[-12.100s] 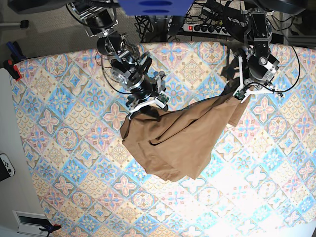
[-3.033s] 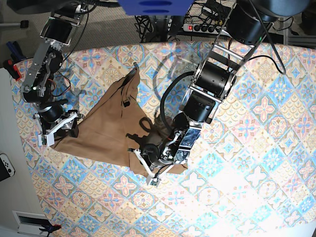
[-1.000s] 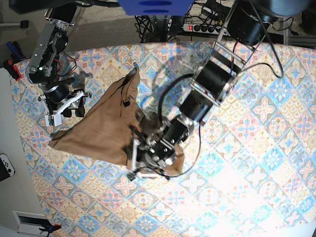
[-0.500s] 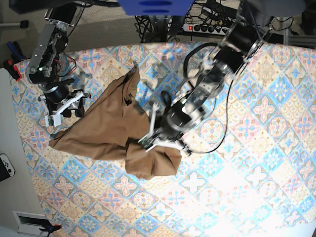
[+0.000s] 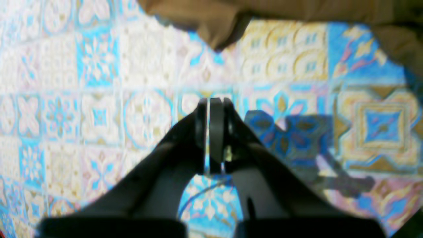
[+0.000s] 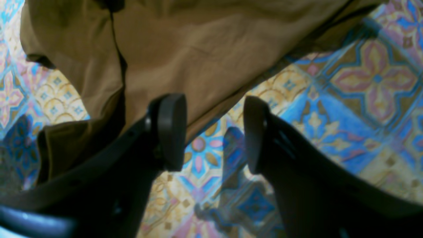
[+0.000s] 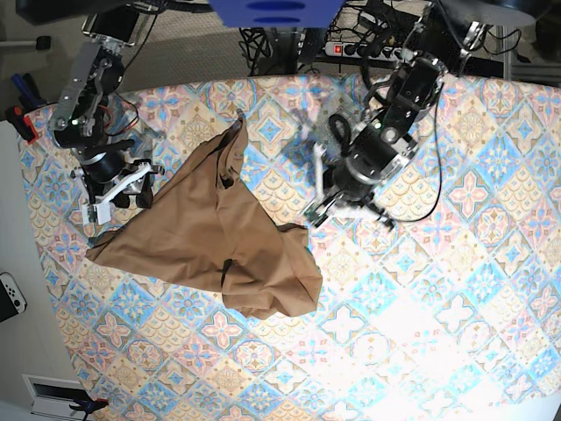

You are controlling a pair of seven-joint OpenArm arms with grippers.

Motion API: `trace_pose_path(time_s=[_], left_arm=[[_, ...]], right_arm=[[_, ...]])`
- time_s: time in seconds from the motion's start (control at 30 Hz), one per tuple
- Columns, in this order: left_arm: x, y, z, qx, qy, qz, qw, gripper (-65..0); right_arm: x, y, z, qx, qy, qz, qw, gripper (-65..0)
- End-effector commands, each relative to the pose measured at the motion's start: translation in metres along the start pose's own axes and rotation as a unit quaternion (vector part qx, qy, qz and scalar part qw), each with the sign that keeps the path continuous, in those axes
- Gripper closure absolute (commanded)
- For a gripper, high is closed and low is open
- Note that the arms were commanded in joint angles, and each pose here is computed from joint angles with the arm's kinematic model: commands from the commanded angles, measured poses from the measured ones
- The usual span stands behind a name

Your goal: Layout the t-shirt on the table in an organized manner, then fold the t-shirt properly

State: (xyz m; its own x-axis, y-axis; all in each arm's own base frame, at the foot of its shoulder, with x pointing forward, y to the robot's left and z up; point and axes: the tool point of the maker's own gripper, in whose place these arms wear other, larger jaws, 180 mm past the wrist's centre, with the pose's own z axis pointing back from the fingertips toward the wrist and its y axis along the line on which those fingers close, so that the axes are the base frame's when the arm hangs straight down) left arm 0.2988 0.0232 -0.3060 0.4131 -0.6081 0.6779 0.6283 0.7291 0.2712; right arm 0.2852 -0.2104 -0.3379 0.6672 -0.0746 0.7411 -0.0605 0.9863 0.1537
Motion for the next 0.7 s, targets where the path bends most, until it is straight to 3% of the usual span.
trace_pose_path(time_s=[0.0, 0.07, 0.1, 0.2, 0.33, 0.47, 0.67], left_arm=[[0.031, 0.009, 0.004, 0.014, -0.046, 0.006, 0.999, -10.7], [0.060, 0.016, 0.001, 0.020, -0.075, 0.006, 0.997, -21.3], [0.071, 0.020, -0.001, 0.023, -0.084, 0.005, 0.996, -23.4], [0.110, 0.026, -0.026, 0.023, -0.089, -0.008, 0.996, -23.2], [0.139, 0.028, -0.076, 0.050, -0.029, -0.073, 0.996, -23.0], [0.149, 0.031, -0.107, 0.090, 0.032, -0.142, 0.985, -22.9], [0.155, 0.016, -0.126, 0.052, 0.029, -0.200, 0.978, -23.5]], right_arm=[[0.016, 0.002, 0.004, 0.004, -0.028, 0.007, 0.9996, -26.6], [0.016, 0.002, 0.004, 0.004, -0.028, 0.007, 0.9996, -26.6], [0.016, 0.002, 0.004, 0.004, -0.028, 0.007, 0.9996, -26.6], [0.016, 0.002, 0.004, 0.005, -0.027, 0.008, 0.9996, -26.6], [0.015, 0.003, 0.004, 0.005, -0.027, 0.007, 0.9996, -26.6], [0.013, 0.003, 0.005, 0.005, -0.024, 0.007, 0.9997, -26.6], [-0.012, 0.001, 0.008, 0.002, 0.004, 0.002, 1.0000, -26.6]])
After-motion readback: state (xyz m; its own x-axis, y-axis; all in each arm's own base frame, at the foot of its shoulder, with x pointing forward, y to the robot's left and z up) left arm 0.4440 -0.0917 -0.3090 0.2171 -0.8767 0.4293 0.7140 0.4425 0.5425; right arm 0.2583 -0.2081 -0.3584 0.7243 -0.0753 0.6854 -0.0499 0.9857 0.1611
